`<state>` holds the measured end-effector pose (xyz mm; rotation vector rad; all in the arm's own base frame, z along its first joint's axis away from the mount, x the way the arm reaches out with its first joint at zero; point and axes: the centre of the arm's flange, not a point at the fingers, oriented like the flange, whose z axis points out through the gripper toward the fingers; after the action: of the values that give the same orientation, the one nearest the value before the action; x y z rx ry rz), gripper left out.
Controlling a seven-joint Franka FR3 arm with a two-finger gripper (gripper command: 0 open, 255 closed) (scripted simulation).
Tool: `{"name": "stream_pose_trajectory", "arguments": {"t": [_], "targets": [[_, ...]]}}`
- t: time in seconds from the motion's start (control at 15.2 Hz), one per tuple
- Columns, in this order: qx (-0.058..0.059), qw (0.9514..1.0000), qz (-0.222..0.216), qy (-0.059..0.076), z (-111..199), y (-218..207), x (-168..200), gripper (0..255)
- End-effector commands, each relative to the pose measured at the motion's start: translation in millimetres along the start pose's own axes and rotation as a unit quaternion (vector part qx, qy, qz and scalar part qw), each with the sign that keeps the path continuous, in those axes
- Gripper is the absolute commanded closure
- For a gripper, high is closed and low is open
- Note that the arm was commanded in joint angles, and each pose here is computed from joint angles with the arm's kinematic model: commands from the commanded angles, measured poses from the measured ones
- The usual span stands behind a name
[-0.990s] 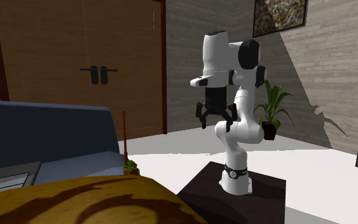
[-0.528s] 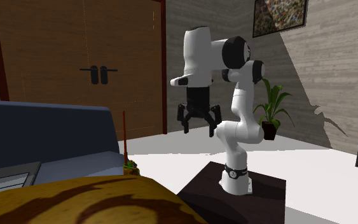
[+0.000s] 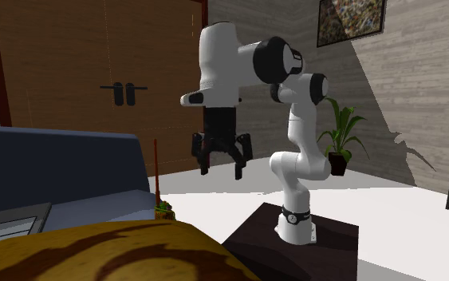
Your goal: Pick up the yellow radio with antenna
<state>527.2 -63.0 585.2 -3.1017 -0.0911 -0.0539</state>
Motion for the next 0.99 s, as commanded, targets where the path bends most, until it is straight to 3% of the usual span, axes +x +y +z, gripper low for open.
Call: {"name": "stream_pose_trajectory", "arguments": {"t": [0.0,0.53,0.92], "targets": [[0.002,1.0000,-0.004,0.008,0,7,23,0],[0.010,0.9991,-0.019,0.037,-7,37,116,0],[0.010,0.9990,-0.020,0.039,19,39,119,0]]}}
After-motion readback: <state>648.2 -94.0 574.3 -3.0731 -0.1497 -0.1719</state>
